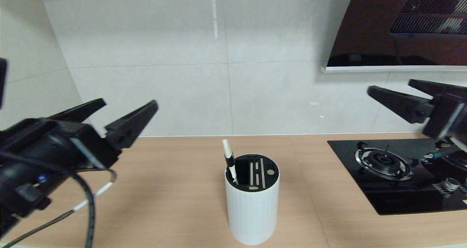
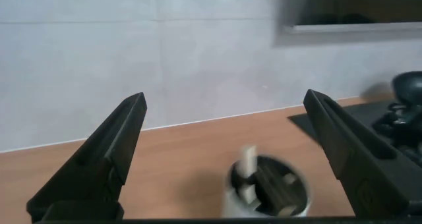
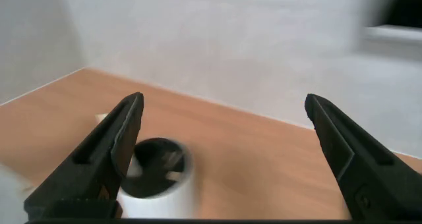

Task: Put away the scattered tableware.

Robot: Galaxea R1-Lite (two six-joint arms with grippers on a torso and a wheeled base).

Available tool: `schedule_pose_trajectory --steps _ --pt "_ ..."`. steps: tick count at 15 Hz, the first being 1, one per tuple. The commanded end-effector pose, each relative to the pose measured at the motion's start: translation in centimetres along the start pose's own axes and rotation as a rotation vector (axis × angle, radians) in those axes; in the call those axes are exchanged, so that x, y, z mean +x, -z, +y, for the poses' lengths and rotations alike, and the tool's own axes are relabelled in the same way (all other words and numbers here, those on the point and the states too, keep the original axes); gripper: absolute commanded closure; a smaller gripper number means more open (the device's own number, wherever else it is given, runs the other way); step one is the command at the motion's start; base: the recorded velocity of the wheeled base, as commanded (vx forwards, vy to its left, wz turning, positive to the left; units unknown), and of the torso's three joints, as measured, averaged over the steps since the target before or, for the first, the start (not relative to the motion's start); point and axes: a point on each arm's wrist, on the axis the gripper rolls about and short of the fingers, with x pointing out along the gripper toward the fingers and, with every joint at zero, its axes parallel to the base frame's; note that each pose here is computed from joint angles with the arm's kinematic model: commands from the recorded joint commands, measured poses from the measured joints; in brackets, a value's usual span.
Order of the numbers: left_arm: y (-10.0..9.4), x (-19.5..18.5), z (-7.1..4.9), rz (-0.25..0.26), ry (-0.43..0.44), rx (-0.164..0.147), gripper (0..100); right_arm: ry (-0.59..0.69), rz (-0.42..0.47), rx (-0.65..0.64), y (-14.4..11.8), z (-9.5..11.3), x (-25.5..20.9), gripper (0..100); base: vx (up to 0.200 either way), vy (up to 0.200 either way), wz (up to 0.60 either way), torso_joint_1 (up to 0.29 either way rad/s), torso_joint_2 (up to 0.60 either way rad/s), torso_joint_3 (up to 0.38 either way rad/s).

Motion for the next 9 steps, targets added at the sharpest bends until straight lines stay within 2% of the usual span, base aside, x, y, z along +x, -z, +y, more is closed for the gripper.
schedule_pose_trajectory --steps 1,2,3,4,5,7,9 --pt "-1.5 -7.4 3.4 -0.088 -0.073 -0.008 0 0.113 -0.076 -0.016 0.9 -2.5 -6.3 0 0.0 0.0 0.0 0.0 0.0 0.0" --pt "-1.3 -10.0 4.2 -0.071 -0.094 0.005 0 0.139 -0.131 -0.013 1.0 -2.9 -8.7 0 0.0 0.0 0.0 0.0 0.0 0.0" --pt "-0.3 -12.8 5.1 -0.04 -0.159 0.026 0 0.154 -0.2 -0.008 0.7 -3.2 -11.6 0 0.0 0.0 0.0 0.0 0.0 0.0" --pt "0.4 -15.3 5.5 -0.042 -0.187 0.03 0 0.166 -0.235 -0.019 0.4 -3.3 -14.4 0 0.0 0.0 0.0 0.0 0.0 0.0" --pt "0.9 -16.6 5.6 -0.051 -0.214 0.035 0 0.192 -0.241 -0.043 0.4 -3.3 -16.2 0 0.0 0.0 0.0 0.0 0.0 0.0" --pt "1.9 -19.9 5.5 -0.105 -0.259 0.049 0 0.26 -0.207 -0.067 1.9 -3.2 -20.3 0 0.0 0.0 0.0 0.0 0.0 0.0" --pt "2.4 -21.7 5.3 -0.14 -0.301 0.096 0 0.304 -0.226 -0.074 2.7 -2.8 -22.8 0 0.0 0.0 0.0 0.0 0.0 0.0"
